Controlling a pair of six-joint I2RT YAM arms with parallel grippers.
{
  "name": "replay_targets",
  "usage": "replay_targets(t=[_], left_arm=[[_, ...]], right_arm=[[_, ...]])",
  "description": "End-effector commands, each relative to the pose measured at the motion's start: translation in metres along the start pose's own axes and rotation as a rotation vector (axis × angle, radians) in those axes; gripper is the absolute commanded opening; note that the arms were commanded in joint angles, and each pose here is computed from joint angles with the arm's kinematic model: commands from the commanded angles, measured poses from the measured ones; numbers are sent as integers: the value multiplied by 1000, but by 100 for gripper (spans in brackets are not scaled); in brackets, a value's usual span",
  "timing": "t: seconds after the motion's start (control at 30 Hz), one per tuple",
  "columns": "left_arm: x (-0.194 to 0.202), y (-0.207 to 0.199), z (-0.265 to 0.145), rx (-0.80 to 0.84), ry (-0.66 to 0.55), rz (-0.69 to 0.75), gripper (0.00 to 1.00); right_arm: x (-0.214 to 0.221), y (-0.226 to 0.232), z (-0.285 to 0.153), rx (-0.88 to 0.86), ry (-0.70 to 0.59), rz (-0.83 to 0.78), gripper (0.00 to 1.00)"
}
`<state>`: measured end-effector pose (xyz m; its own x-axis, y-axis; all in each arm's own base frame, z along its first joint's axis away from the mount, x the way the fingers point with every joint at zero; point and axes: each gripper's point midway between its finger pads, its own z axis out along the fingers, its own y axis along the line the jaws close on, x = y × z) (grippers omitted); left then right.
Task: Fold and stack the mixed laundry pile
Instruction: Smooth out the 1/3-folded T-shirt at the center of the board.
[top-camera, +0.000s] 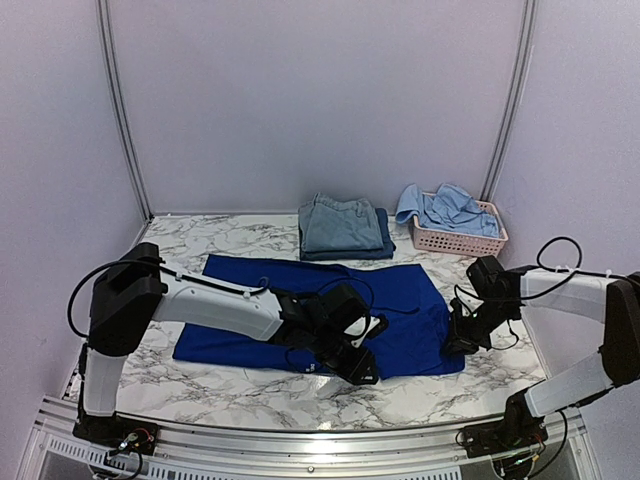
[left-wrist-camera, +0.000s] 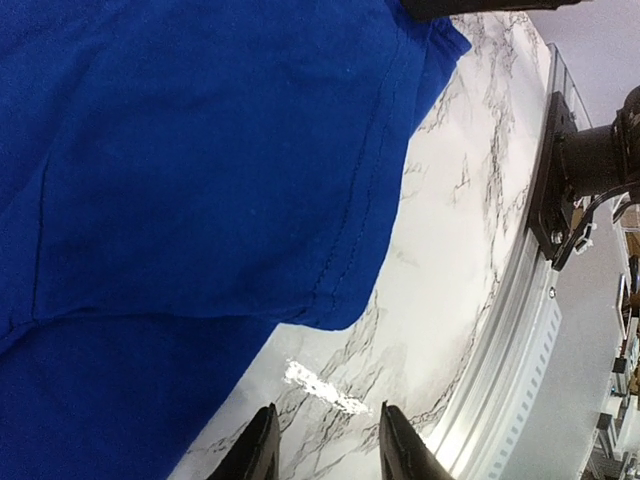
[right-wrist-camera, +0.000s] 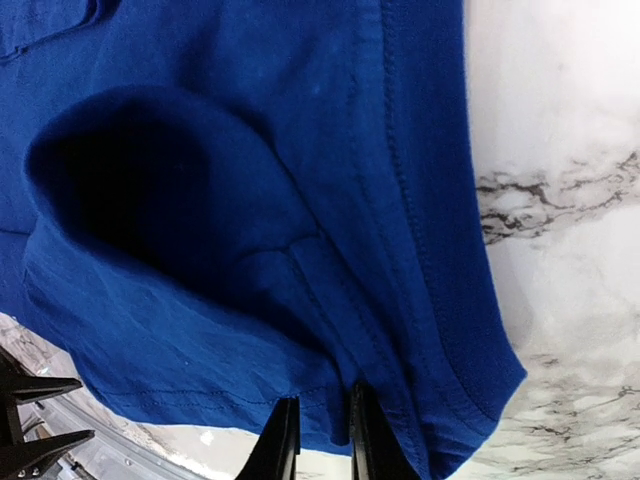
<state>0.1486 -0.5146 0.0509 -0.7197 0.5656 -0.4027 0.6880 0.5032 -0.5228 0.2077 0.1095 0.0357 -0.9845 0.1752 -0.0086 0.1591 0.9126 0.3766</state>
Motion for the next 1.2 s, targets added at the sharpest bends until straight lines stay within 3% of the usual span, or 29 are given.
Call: replay_targets(t=[0.0,0.13,0.53,0.73,0.87,0.97,1.1,1.17], left_arm=[[-2,-7,8,21,-1,40,36],[-3,-8,9,25,-4,47,36],[-6,-11,24,13,-11,91,36],[-10,0,35,-40,-25,69,50],[-13,12,40,-103,-35,42,51],[-16,19,43,-144,-39,22,44],[-20,16,38,-142,-51,18,22],[-23,12,31,-135,-61,21,16]], right_arm=[[-12,6,-8,6,-32,-26,14],[-11,6,-5,4,-24,-25,0],[-11,9,-11,-4,-26,-24,0],[-11,10,-12,-10,-25,-20,0],[-11,13,-12,-19,-23,-18,0],[-12,15,-14,-28,-25,-17,0],[-15,21,-21,-44,-36,-20,0],[-17,25,-25,-52,-43,-21,0]])
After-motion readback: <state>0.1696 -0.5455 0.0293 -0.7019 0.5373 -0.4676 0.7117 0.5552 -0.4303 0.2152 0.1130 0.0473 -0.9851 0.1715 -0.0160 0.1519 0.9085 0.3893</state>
